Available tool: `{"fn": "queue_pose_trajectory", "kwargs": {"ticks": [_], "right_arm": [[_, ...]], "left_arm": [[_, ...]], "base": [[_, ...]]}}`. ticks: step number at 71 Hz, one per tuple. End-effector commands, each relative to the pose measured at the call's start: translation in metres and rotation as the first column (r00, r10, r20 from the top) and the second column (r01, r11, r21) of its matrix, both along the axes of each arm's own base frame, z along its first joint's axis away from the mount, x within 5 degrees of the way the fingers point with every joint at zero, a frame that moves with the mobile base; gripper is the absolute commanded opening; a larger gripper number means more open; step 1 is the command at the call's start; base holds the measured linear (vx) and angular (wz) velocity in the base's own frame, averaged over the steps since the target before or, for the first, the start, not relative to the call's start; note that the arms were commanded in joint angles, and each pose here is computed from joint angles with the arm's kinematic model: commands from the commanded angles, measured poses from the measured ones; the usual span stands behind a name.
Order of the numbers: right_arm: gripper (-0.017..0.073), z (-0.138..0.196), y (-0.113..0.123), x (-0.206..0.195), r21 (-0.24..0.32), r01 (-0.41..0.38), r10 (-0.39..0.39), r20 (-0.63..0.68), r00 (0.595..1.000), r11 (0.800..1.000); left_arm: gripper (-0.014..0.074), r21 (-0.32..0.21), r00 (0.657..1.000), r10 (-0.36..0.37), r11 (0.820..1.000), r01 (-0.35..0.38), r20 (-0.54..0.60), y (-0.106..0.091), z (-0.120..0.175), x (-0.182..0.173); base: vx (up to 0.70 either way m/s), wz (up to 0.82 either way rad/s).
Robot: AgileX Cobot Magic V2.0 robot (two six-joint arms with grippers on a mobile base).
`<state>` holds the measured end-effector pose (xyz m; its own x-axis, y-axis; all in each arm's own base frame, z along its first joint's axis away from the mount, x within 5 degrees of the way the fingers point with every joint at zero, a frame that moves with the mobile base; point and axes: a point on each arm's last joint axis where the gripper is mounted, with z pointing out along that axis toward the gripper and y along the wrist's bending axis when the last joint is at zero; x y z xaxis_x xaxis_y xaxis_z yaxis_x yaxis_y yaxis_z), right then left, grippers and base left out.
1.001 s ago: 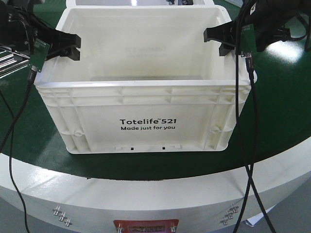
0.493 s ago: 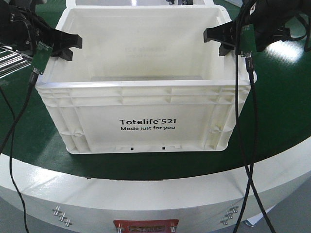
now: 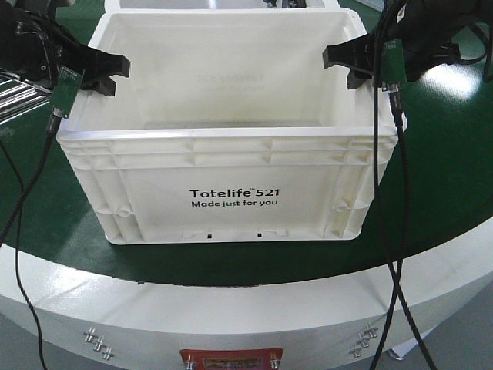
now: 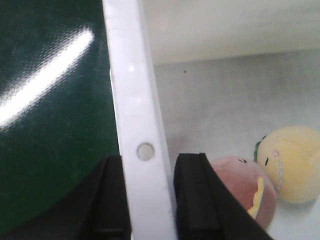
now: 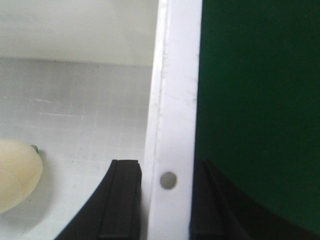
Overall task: Place moving items into box and shelve
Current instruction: 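Close both grippers on the crate's side rims, then lift the crate off the conveyor with both grippers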
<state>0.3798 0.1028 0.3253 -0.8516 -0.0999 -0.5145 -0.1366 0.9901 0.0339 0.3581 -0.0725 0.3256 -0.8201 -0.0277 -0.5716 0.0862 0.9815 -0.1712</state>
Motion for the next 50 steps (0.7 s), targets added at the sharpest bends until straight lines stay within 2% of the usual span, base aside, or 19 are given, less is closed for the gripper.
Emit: {"fn": "queue_pose_trajectory", "kwargs": {"ticks": [1, 27, 35, 50], "right_arm": [[-0.0015, 0.020, -0.001, -0.004, 0.006, -0.033, 0.032, 0.080, 0.996, 0.999], [-0.0012, 0.055, -0.005, -0.024, 0.021, -0.060, 0.056, 0.178, 0.983, 0.998], [-0.0012, 0.068, -0.006, -0.033, 0.038, -0.079, 0.070, 0.207, 0.976, 0.996], [-0.0012, 0.093, -0.010, -0.054, 0.073, -0.086, 0.064, 0.266, 0.962, 0.994]], "left_arm": [[-0.0027, -0.022, 0.992, -0.022, 0.999, 0.025, 0.121, 0.001, 0.029, -0.007], [-0.0023, -0.051, 0.983, -0.046, 0.997, 0.056, 0.179, -0.001, 0.066, -0.019], [-0.0023, -0.070, 0.978, -0.050, 0.995, 0.065, 0.204, -0.001, 0.082, -0.024], [-0.0022, -0.072, 0.971, -0.055, 0.995, 0.074, 0.231, 0.000, 0.098, -0.037]], "base": [[0.00, 0.00], [0.00, 0.00], [0.00, 0.00], [0.00, 0.00]]}}
